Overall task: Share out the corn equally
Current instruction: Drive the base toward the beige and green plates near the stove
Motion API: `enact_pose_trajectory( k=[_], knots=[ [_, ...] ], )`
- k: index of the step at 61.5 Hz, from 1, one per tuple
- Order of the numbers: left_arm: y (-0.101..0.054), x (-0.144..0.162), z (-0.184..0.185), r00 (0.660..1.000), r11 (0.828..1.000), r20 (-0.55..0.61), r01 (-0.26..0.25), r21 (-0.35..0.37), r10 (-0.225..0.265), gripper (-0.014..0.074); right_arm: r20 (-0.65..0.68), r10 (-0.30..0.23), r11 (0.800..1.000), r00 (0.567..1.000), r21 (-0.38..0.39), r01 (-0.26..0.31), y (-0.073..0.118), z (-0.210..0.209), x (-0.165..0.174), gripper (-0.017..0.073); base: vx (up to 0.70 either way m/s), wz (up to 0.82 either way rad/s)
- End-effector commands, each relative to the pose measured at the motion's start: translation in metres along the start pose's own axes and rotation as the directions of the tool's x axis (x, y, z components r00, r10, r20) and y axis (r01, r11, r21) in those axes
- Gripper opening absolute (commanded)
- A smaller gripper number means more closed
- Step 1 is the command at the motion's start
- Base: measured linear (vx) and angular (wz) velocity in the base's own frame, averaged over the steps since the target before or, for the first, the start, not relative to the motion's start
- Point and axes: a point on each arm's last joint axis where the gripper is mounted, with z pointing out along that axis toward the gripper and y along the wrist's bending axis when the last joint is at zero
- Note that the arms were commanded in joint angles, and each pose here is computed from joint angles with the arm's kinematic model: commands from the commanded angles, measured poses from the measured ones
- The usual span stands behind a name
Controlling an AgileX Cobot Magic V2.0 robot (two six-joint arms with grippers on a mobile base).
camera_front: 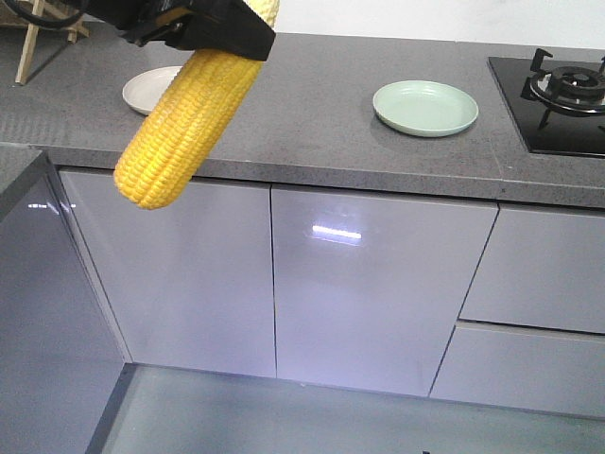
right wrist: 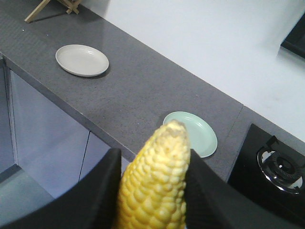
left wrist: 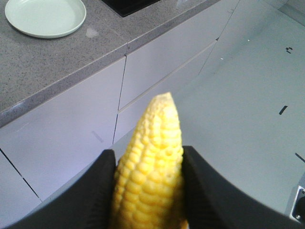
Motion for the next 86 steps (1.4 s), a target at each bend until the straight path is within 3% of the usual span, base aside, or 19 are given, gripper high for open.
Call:
enact_pose_trajectory(
  k=[1,86],
  knots=[
    [-0.0168,-0.0084,-0.0227,0.996,1.0,0.089,-0.019,0.024,0.016,-0.0006,0.034,-0.006,1.0,0.999,0.013,0.005,0.0001,-0.0098,-0.0029,-0.0004,0.1,-0.05],
    [-0.0168,-0.0084,-0.0227,0.996,1.0,0.089,-0.019,0.024,0.016,-0.0006,0.034,-0.006,1.0,0.999,0.013,0.005,0.0001,-0.0098,-0.0029,-0.0004,0.13,-0.01]
  ],
)
